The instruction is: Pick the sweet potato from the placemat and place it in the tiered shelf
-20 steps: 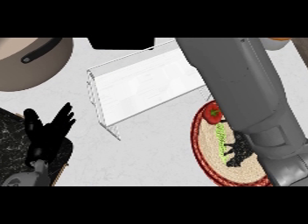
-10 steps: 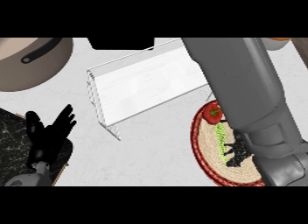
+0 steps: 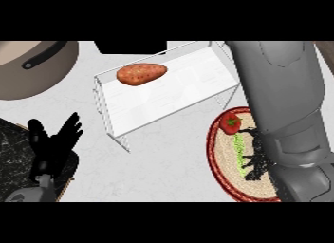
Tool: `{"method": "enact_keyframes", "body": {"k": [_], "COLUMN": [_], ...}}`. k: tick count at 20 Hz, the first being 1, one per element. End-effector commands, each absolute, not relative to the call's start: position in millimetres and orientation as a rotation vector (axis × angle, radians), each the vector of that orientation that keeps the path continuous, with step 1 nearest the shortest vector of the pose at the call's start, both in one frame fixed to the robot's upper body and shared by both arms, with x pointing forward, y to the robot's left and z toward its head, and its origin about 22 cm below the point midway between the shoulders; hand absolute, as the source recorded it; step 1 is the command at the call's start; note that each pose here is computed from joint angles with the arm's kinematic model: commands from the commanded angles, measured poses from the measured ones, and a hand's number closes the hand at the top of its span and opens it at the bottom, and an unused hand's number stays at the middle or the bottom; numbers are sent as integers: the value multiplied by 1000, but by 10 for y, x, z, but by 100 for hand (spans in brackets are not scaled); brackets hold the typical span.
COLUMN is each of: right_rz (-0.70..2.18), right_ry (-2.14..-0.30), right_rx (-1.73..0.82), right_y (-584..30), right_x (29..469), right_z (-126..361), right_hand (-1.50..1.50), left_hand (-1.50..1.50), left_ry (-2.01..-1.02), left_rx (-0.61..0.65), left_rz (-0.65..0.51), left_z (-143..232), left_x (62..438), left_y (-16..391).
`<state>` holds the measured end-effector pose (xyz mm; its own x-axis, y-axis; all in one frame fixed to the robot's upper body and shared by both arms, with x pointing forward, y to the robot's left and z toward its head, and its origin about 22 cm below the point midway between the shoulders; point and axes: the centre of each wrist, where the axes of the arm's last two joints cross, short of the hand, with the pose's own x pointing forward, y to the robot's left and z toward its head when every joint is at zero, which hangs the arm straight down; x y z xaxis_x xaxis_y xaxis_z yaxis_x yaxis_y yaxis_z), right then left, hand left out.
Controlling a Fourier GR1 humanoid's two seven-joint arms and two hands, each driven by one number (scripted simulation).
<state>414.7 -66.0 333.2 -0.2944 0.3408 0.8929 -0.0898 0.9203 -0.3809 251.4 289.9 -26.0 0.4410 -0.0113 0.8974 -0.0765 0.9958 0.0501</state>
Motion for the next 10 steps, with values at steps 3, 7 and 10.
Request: {"method": "enact_keyframes", "body": {"k": [3,7,10], "right_rz": [158,54,-56], "right_ry": [-1852,-1868,-1820], "right_rx": [-133,-272,-323], "right_y": [-1051,-1290,-1653], "right_x": [4190,4191,4270], "right_z": [3455,3634,3465], "right_hand": [-150,-150,-150], "left_hand": [0,0,0], "left_ry": [-1120,-1129,-1115], "left_rx": [106,101,107], "left_rz": [46,40,44], "left_z": [-385,-255,-213], "left_x": [2500,2571,2525], "left_y": [2884,3035,2898]}}
